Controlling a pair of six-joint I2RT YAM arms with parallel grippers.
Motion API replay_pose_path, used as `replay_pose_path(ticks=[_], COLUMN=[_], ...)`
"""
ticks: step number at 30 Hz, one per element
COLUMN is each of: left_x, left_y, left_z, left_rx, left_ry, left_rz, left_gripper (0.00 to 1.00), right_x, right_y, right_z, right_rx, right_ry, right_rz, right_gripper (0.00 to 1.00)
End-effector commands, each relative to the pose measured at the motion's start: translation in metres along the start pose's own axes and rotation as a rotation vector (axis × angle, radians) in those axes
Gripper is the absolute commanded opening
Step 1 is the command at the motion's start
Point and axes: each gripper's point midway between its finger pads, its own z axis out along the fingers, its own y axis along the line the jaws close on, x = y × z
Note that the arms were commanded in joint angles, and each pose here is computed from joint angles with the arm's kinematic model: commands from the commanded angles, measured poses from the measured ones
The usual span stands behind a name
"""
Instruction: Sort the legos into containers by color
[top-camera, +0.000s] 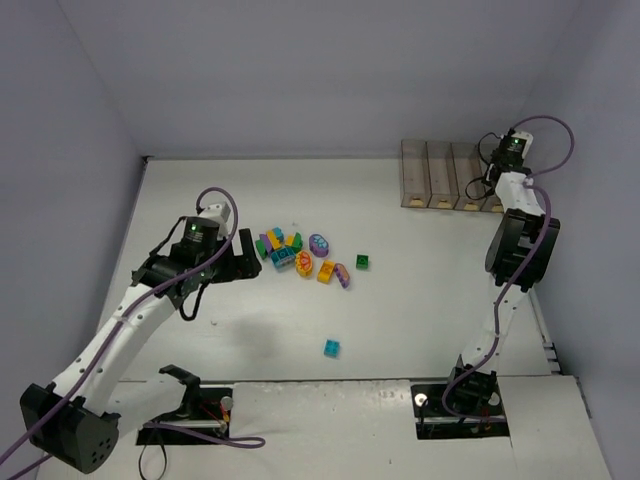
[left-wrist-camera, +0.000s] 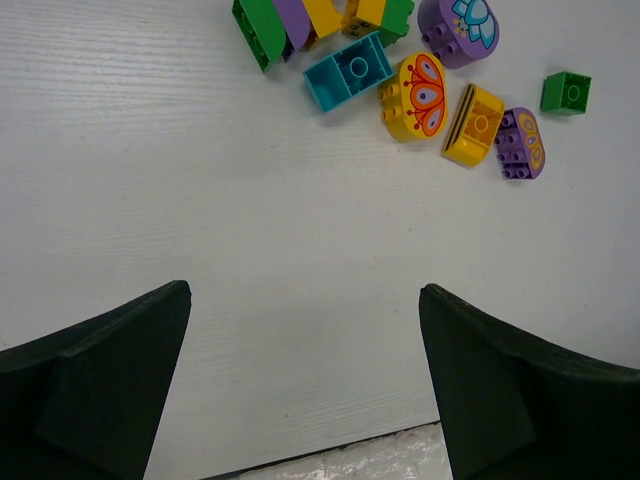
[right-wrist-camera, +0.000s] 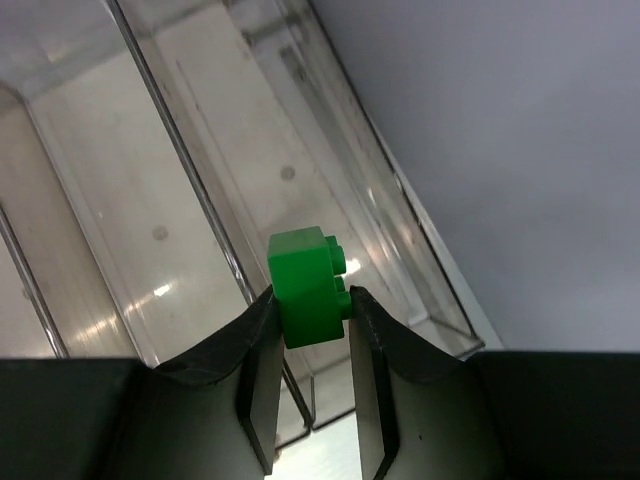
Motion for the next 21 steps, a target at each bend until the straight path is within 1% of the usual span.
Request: replay_pose_path(ticks=[1,2,4,5,7,10,11,14,16,17,18,19,20,21], left_x=[-0.024,-0.024,-0.024,-0.023,-0.026,-0.029,-0.03,-0.031,-0.031,-0.032,-0.031,-0.033,-0.033,-0.033], left_y=[-0.012,-0.012,-0.013,-0.012,-0.015,-0.018,-0.019,-0.02,-0.02,-0.02,-0.02,-0.02,-0.02,-0.019], left_z=[0.006,0.009,0.014,0.016,0.017,0.015,0.014,0.01,0.006,0.003,0.0,-0.004,-0.006,-0.009], left_rx=[0.033,0.03,0.026,0.024,0.03,0.039,0.045,0.052,0.055,0.06,0.059,0.064,0.061,0.057], left_ry=[-0.056,-0.051,-0.037,-0.028,-0.028,-0.032,-0.038,-0.048,-0.052,-0.06,-0.06,-0.071,-0.076,-0.078], left_rz=[0.003,0.006,0.008,0.009,0.008,0.007,0.007,0.011,0.012,0.013,0.012,0.013,0.013,0.012], left_gripper=[0.9,0.9,0.9,0.9,0.9,0.9,0.9,0.9,0.9,0.9,0.9,0.9,0.9,0.9], right_x=[-0.066,-0.069,-0.064,-0.063,-0.06,-0.064,-0.064,-0.081,-0.095,-0.095,-0.097,-0.095,-0.101,-0.091], right_y=[-0.002,0.001,0.003,0.005,0.007,0.01,0.012,0.021,0.032,0.052,0.063,0.073,0.097,0.11], right_z=[-0.011,-0.01,-0.004,-0.003,-0.002,-0.007,-0.008,-0.031,-0.06,-0.073,-0.098,-0.111,-0.144,-0.155], right_rx=[-0.019,-0.032,-0.042,-0.051,-0.063,-0.08,-0.09,-0.122,-0.165,-0.213,-0.255,-0.282,-0.333,-0.358], right_ry=[-0.184,-0.19,-0.179,-0.176,-0.169,-0.176,-0.175,-0.213,-0.247,-0.252,-0.264,-0.266,-0.298,-0.286], right_rz=[0.026,0.026,0.021,0.02,0.018,0.017,0.016,0.01,0.007,-0.009,-0.018,-0.029,-0.046,-0.058], right_gripper=[0.02,0.11,0.23,0.34,0.44,0.5,0.51,0.53,0.53,0.53,0.53,0.54,0.54,0.54])
